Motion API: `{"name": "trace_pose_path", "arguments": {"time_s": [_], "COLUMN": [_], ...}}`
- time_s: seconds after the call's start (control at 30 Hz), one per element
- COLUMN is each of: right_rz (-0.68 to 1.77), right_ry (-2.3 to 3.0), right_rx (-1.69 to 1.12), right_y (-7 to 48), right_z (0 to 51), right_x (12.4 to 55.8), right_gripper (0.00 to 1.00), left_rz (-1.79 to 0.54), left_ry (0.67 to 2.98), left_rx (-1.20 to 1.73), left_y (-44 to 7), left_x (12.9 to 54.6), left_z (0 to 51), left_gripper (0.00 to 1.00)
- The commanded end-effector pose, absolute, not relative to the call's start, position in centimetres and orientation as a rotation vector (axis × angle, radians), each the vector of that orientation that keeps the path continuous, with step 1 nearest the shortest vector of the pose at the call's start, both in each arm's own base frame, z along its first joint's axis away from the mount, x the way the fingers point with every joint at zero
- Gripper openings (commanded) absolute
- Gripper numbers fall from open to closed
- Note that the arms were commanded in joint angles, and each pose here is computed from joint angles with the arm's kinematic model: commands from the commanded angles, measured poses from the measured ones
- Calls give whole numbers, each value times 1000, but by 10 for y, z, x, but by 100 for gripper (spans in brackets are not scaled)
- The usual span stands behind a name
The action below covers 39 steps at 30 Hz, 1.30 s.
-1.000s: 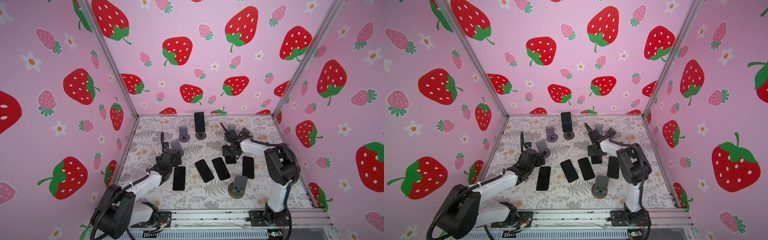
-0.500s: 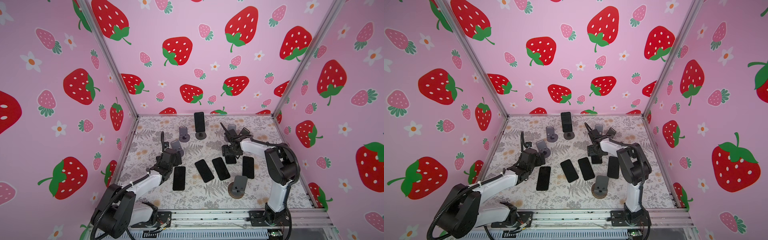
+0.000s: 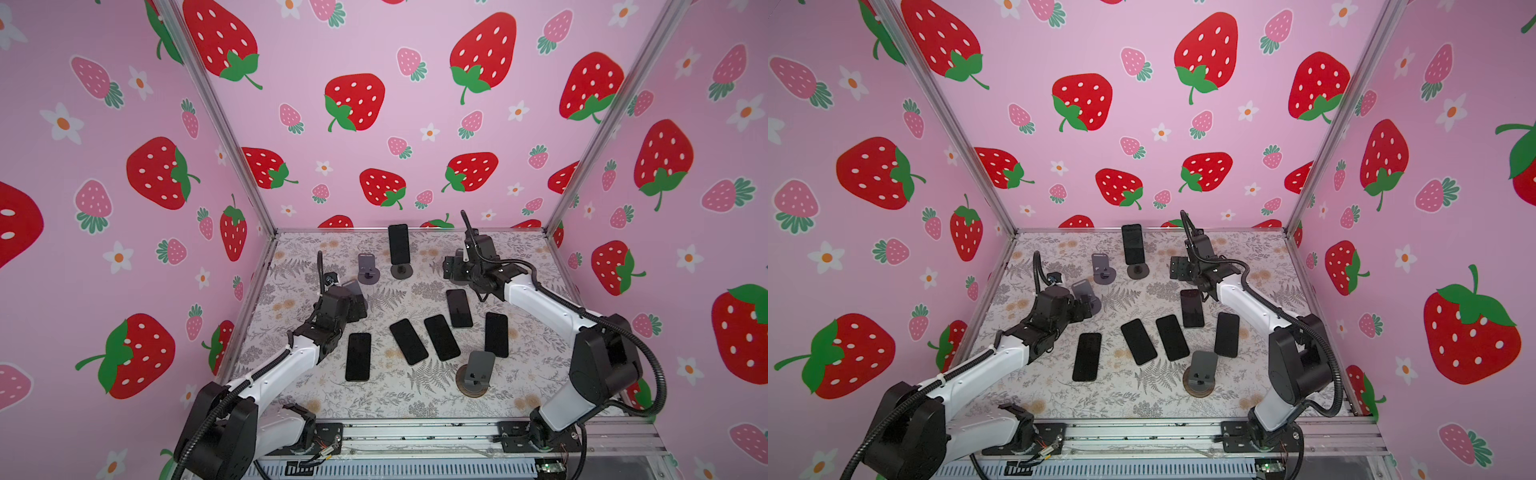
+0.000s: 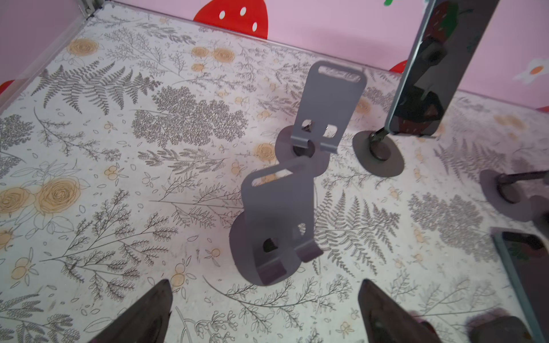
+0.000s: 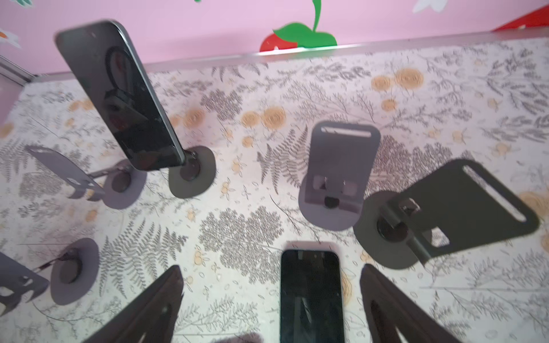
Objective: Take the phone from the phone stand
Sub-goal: 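Raise the right gripper away while the left gripper reaches toward the far stand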
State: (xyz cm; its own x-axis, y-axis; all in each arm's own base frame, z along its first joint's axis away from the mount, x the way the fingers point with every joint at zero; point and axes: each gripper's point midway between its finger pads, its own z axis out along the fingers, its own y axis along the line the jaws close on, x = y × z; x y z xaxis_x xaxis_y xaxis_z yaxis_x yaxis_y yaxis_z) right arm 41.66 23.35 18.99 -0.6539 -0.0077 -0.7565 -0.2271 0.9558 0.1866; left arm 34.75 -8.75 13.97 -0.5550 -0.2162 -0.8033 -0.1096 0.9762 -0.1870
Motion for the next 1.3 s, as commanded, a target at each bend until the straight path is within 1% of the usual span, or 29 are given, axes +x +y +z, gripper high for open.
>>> {"name": "trace_pose_path", "arguments": {"time_s": [0.0, 0.1, 0.3, 0.43, 0.5, 0.6, 0.73, 0.97, 1.1, 1.27], "right_rz": [424, 438, 453, 470, 483, 463, 416, 474, 602, 560], "right_ry": [2190, 2177, 2123, 2111, 2107, 2091, 2097, 2138, 2124, 2155], "right_rx": [-197, -211, -237, -242, -221, -185, -107, -3, -33, -78], "right_y": [256, 264, 285, 301, 302, 293, 269, 241, 242, 230], "right_z": [210, 212, 220, 220, 223, 229, 228, 207, 192, 174], "right_x": [430, 438, 451, 459, 461, 457, 443, 399, 372, 356], "right_gripper": [97, 100, 100, 100, 100, 100, 100, 100, 100, 100], "left_rz": [-265, -287, -302, -340, -335, -375, -361, -262, -200, -151], "left_ry": [2159, 2156, 2193, 2171, 2179, 2208, 2259, 2298, 2307, 2290], "left_rx": [-308, -344, -352, -301, -280, -206, -115, -108, -118, -105], "left_y": [-100, -107, -118, -125, -128, -146, -174, -205, -214, -227], "left_x": [350, 354, 361, 363, 367, 380, 405, 450, 473, 501], "left_z": [165, 181, 218, 243, 249, 257, 263, 259, 248, 238], "left_gripper": [98, 97, 98, 100, 99, 99, 99, 99, 99, 99]}}
